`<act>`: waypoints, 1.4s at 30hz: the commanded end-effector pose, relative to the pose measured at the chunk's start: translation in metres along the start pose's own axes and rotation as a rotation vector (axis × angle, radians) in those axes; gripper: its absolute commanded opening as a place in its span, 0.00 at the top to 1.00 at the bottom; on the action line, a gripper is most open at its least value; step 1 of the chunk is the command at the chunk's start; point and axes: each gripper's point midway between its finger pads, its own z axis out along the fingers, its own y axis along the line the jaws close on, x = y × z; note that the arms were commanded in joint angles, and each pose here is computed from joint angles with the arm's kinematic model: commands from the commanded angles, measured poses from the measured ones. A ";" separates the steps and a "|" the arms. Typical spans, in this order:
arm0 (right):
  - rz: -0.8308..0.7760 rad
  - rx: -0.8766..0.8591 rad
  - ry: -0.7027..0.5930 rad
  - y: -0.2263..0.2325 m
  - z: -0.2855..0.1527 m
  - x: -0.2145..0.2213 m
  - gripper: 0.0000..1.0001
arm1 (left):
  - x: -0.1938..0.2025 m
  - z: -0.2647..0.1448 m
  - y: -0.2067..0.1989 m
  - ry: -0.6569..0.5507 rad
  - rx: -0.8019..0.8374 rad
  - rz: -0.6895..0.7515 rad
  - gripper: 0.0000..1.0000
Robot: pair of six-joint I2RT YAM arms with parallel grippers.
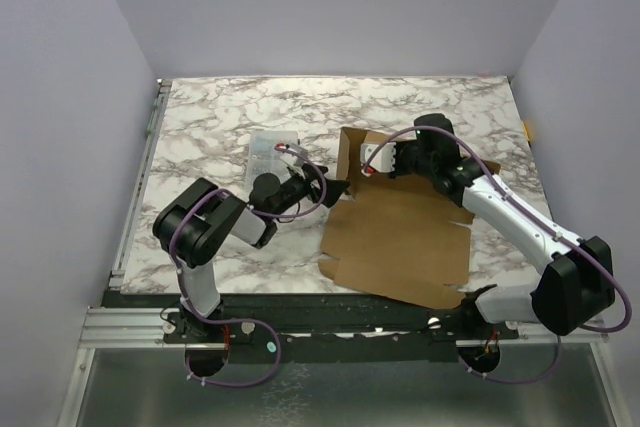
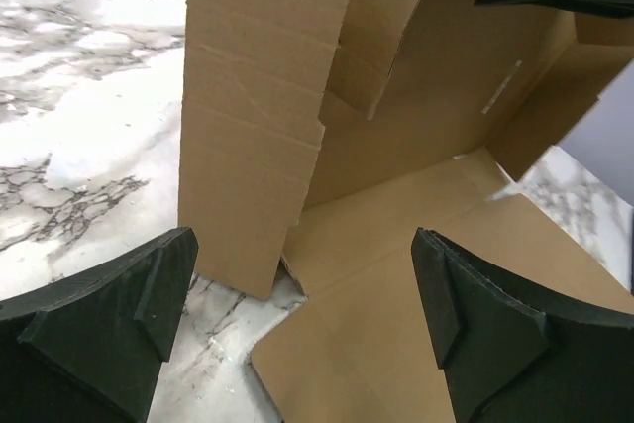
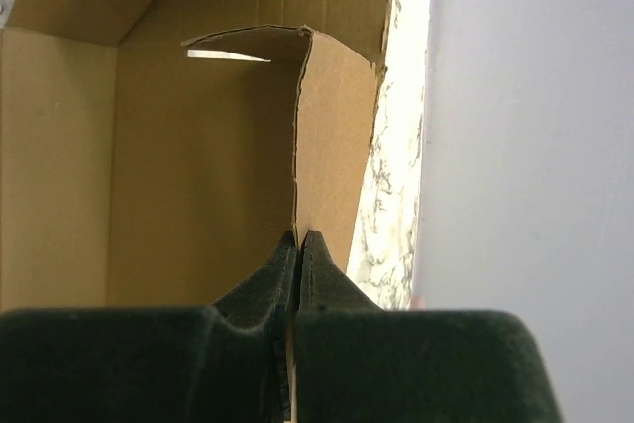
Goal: Fold the paper box
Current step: Fold the paper box at the center of the board.
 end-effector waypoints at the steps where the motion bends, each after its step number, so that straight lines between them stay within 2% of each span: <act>1: 0.144 -0.262 0.073 0.073 0.006 0.014 0.99 | -0.028 0.013 0.001 -0.105 -0.143 0.150 0.01; 6: 0.204 -0.271 0.059 0.072 0.009 0.008 0.99 | -0.027 0.019 0.020 -0.116 -0.366 0.215 0.03; 10: 0.216 -0.260 0.055 0.071 0.009 0.007 0.99 | -0.020 0.030 0.019 -0.103 -0.415 0.226 0.11; 16: 0.231 -0.251 0.051 0.070 0.008 0.006 0.99 | -0.016 0.035 0.033 -0.086 -0.517 0.222 0.42; 24: 0.262 -0.239 0.051 0.071 0.008 0.006 0.99 | -0.019 0.034 0.030 -0.041 -0.519 0.251 0.99; 35: 0.383 -0.237 0.056 0.069 0.016 0.002 0.99 | -0.038 0.011 -0.030 -0.047 -0.273 0.159 1.00; 42: 0.454 -0.249 -0.006 0.070 0.010 -0.014 0.99 | -0.021 0.011 -0.055 0.009 -0.154 0.023 1.00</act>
